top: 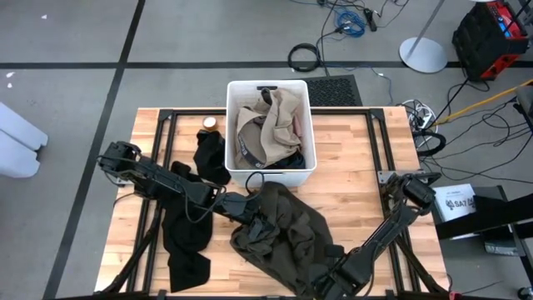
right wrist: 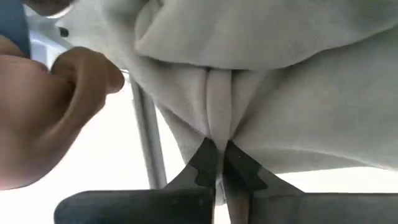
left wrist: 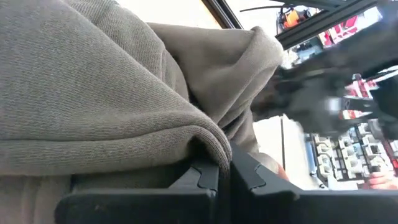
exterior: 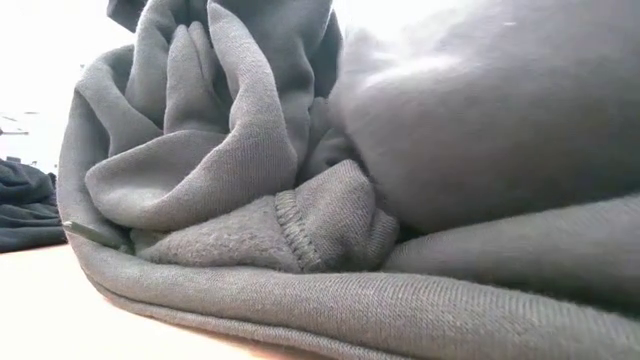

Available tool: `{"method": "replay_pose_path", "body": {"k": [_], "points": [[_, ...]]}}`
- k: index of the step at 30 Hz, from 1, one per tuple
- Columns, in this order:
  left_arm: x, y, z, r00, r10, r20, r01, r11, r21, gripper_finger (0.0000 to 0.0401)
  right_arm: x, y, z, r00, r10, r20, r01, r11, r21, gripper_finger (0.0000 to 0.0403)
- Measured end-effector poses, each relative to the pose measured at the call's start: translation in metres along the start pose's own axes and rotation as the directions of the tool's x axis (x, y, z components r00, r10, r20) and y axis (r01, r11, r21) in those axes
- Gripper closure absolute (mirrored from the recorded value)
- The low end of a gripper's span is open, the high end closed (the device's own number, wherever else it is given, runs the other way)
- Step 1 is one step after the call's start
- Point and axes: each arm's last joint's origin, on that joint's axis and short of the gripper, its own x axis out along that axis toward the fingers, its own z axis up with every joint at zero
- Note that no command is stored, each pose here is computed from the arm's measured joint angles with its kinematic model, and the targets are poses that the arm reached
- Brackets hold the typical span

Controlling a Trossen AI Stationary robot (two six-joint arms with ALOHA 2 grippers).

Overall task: Fold laundry
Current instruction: Fold the black jacket into the white laundry bin

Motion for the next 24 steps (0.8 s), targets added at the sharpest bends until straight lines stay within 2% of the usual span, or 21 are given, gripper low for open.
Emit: {"method": "replay_pose_path", "body": {"k": [6, 9, 12, 18, 24], "points": [[0.000, 0.000, 0.000, 1.000, -0.002, 0.001, 0.002, 1.000, 0.006, 0.0390, -0.048, 0.019, 0.002, 1.000, 0.010, 0.029, -0.009, 1.000, -0.022, 0.0401], [0.000, -0.001, 0.001, 1.000, -0.011, 0.008, 0.011, 1.000, 0.026, 0.0390, -0.066, 0.019, 0.002, 0.995, -0.060, 0.078, 0.065, 0.996, -0.054, 0.0402], [0.000, -0.002, 0.002, 1.000, -0.023, 0.018, 0.023, 0.999, 0.031, 0.0390, -0.082, 0.016, 0.009, 0.973, -0.138, 0.185, 0.160, 0.981, -0.107, 0.0402], [0.000, -0.007, 0.005, 0.997, -0.066, 0.036, 0.063, 0.996, 0.058, 0.0390, -0.102, 0.004, 0.034, 0.844, -0.293, 0.450, 0.409, 0.893, -0.187, 0.0403], [0.000, -0.015, 0.008, 0.995, -0.091, 0.035, 0.087, 0.992, 0.094, 0.0390, -0.109, -0.014, 0.064, 0.705, -0.390, 0.592, 0.594, 0.781, -0.194, 0.0403]]}}
